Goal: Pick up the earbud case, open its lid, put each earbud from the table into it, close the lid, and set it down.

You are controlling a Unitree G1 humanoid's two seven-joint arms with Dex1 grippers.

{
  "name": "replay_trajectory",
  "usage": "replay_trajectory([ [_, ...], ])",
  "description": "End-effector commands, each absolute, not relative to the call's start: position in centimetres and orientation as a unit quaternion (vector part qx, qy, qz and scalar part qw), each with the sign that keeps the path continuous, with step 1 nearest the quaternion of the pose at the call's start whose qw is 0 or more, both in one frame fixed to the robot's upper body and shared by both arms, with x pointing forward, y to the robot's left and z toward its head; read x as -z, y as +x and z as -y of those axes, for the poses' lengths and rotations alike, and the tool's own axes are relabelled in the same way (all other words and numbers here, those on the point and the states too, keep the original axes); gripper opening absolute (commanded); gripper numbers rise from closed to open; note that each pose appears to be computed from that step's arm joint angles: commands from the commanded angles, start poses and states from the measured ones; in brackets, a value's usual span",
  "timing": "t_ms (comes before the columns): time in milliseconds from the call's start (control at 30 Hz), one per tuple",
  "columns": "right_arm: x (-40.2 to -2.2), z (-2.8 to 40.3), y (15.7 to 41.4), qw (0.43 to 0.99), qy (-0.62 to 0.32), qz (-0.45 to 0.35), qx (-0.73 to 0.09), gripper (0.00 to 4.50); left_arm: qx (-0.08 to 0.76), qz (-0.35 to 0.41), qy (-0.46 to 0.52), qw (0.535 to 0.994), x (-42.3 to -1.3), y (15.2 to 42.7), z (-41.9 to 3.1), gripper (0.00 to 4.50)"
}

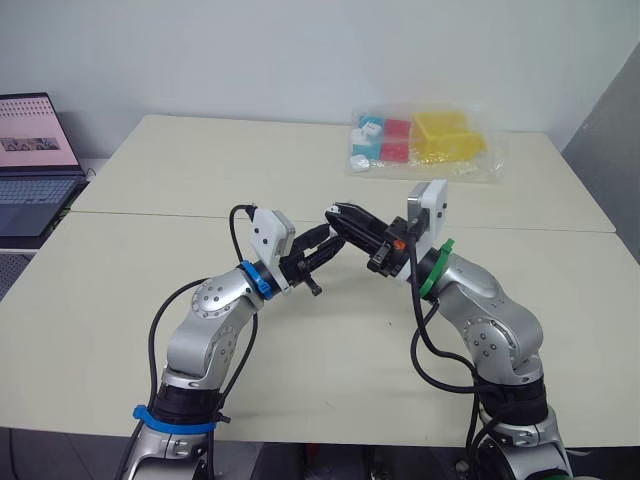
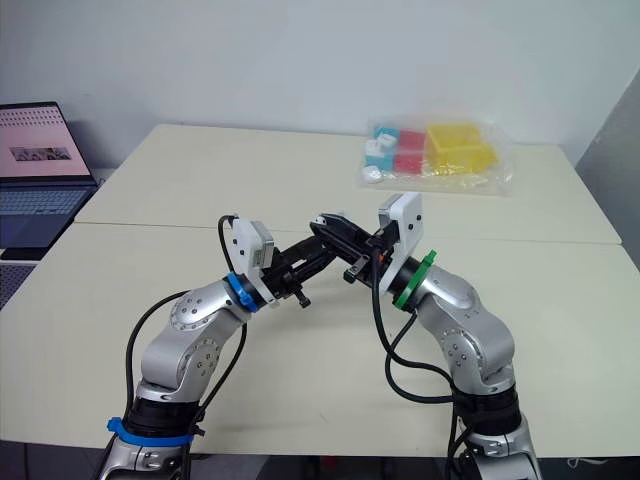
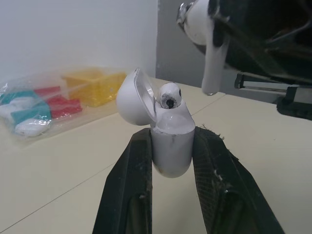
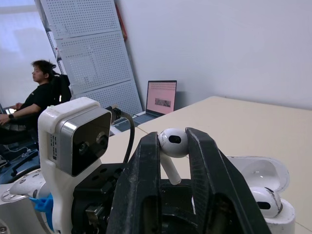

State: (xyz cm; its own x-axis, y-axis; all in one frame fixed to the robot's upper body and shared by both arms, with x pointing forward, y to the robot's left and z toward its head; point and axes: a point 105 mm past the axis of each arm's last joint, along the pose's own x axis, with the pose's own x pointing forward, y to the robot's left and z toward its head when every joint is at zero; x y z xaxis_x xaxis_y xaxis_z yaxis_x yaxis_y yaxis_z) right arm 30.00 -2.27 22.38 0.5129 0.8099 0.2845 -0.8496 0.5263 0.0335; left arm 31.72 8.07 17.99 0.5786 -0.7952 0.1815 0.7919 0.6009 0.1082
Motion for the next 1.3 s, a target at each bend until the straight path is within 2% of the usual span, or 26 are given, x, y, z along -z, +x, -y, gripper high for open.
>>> replay_trajectory([
  [33, -23.0, 2.4, 30.1, 0.867, 0.078, 0.142, -0.471, 0.39, 0.454, 0.13, 0.011, 0.881, -19.4, 31.4, -7.9, 0.8],
  [433, -21.0, 2.2, 30.5, 0.873, 0.05, 0.129, -0.468, 0.39, 0.453, 0.13, 0.007, 0.882, -19.6, 31.3, -7.9, 0.8],
  [967, -20.6, 2.0, 31.0, 0.878, 0.047, 0.137, -0.457, 0.39, 0.455, 0.13, 0.008, 0.881, -19.7, 31.2, -7.9, 0.8],
  [1267, -19.2, 1.9, 31.0, 0.882, 0.043, 0.111, -0.456, 0.39, 0.452, 0.134, 0.007, 0.882, -19.8, 31.3, -8.0, 0.8],
  [1300, -19.2, 2.0, 31.1, 0.883, 0.041, 0.111, -0.454, 0.74, 0.452, 0.134, 0.007, 0.882, -19.8, 31.2, -8.0, 0.8],
])
